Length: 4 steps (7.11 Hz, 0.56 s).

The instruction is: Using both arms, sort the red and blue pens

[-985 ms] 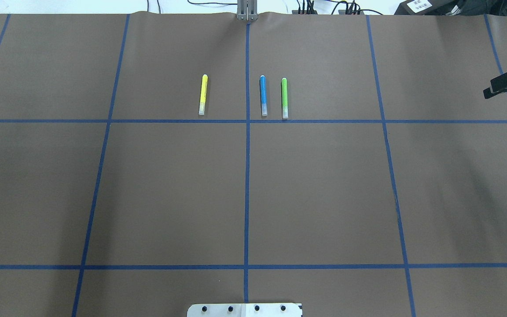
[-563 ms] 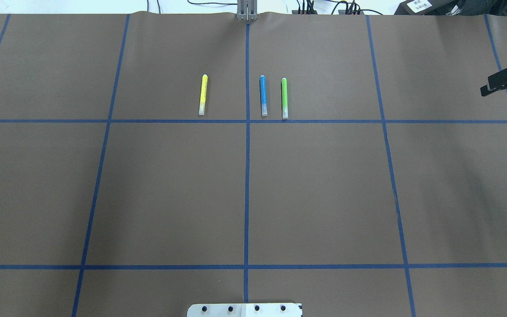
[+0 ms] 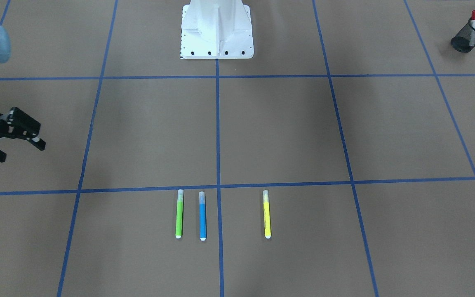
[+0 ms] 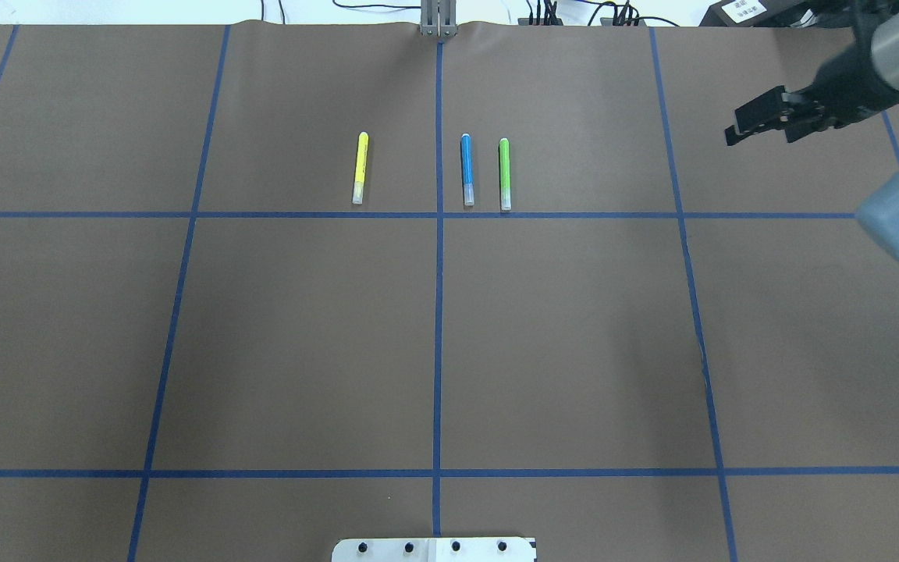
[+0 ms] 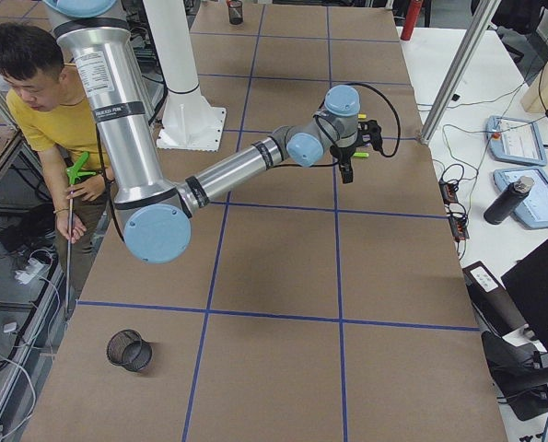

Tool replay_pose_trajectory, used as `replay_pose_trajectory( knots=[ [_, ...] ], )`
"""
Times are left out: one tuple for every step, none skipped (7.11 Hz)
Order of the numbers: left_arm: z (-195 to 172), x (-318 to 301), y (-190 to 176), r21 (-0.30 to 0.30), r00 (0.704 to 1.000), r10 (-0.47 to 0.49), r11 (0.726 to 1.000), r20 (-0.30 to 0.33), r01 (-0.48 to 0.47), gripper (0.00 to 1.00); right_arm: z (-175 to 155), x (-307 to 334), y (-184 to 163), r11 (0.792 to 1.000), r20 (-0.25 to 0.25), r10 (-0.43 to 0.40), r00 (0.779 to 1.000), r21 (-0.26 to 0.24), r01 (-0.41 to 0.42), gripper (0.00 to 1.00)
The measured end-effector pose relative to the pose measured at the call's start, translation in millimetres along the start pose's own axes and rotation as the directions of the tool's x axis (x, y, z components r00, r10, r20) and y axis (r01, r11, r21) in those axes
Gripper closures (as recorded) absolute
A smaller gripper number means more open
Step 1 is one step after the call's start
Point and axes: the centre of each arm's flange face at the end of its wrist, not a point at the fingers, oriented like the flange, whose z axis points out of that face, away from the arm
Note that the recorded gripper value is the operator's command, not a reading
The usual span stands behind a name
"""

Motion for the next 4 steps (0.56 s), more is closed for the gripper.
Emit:
replay_pose_trajectory(
  knots=[
    [2,9,-10,0.0,1.0,0.008,1.0,-0.004,-0.008,0.0,21,-46,-10,1.0,-0.026,0.003,1.0,0.019,-0.003,0.01],
    [4,14,-15,0.0,1.0,0.012,1.0,-0.006,-0.012,0.0,43,-88,-26,0.999,-0.052,0.033,0.998,0.017,-0.032,0.03],
    [5,15,-18,-0.001,1.0,0.014,1.0,-0.007,-0.014,0.0,65,-129,-49,0.997,-0.08,0.075,0.994,0.004,-0.075,0.03],
    [6,15,-19,0.0,1.0,0.016,1.0,-0.007,-0.016,0.0,89,-168,-71,0.992,-0.114,0.124,0.986,-0.016,-0.127,0.02]
  ],
)
